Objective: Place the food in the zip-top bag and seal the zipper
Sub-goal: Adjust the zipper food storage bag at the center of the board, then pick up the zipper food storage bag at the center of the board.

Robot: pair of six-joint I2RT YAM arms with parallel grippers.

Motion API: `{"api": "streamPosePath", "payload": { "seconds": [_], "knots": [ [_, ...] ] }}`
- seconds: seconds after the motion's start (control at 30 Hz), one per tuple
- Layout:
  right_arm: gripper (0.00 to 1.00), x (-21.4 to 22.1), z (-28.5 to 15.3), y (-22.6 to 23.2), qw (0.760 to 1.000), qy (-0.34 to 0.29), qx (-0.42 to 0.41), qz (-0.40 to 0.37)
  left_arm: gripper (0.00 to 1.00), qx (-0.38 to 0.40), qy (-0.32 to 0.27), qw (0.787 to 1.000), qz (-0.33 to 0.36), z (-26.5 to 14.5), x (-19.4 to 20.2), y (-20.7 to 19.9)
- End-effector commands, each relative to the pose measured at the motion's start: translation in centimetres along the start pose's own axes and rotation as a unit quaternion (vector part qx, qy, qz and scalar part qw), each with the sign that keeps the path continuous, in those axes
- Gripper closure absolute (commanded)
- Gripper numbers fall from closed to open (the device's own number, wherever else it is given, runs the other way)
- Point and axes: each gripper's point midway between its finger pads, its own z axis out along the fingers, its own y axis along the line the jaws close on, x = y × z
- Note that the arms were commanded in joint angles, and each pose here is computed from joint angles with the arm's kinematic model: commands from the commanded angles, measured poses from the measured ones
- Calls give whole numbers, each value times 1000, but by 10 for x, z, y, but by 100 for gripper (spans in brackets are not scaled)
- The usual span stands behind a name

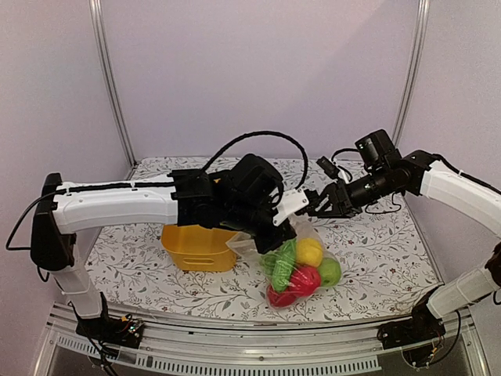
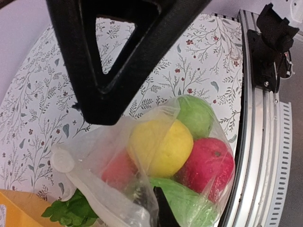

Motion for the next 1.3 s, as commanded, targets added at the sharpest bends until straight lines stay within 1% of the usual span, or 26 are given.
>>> {"api": "streamPosePath", "payload": {
  "seconds": [0.0, 0.1, 0.2, 0.33, 0.43, 0.5, 0.63, 0.73, 0.87, 0.97, 1.03, 1.13, 1.23, 1.27],
  "knots": [
    [46, -30, 2, 12, 997, -43, -27, -57, 94, 19, 16, 999, -30, -11, 14, -5],
    [45, -39, 9, 13, 996, -47, -39, -64, 94, 7, 28, 998, -52, -9, 25, -2],
    [45, -44, 21, 12, 994, -47, -56, -84, 94, 0, 15, 998, -57, -13, 24, 0],
    [46, -45, 41, 15, 989, -26, -99, -111, 94, -4, -1, 998, -58, -19, 20, 2],
    [45, -45, 42, 25, 983, -28, -118, -141, 94, -5, 0, 998, -58, -21, 20, 2],
    [45, -40, 43, 26, 979, -22, -127, -155, 93, -5, -5, 998, -58, -24, 18, 3],
    [45, -26, 54, 21, 977, 9, -147, -153, 93, -20, -10, 997, -69, -28, 16, 8],
    [47, -18, 60, 26, 972, 19, -178, -153, 92, -22, -7, 997, -67, -28, 18, 8],
    [50, -11, 70, 27, 971, 32, -182, -154, 92, -27, -5, 998, -63, -28, 19, 10],
    [59, -9, 75, 25, 971, 37, -179, -153, 92, -28, -6, 998, -61, -29, 19, 10],
    [67, -8, 78, 22, 972, 38, -175, -153, 92, -29, -5, 998, -60, -30, 20, 10],
    [85, -11, 81, 18, 974, 33, -163, -156, 92, -28, -2, 998, -61, -30, 23, 10],
    [97, -18, 80, 15, 976, 20, -143, -161, 92, -30, 0, 998, -64, -32, 26, 10],
    [99, -22, 77, 16, 976, 13, -137, -166, 92, -31, 1, 997, -65, -32, 28, 10]
  ]
}}
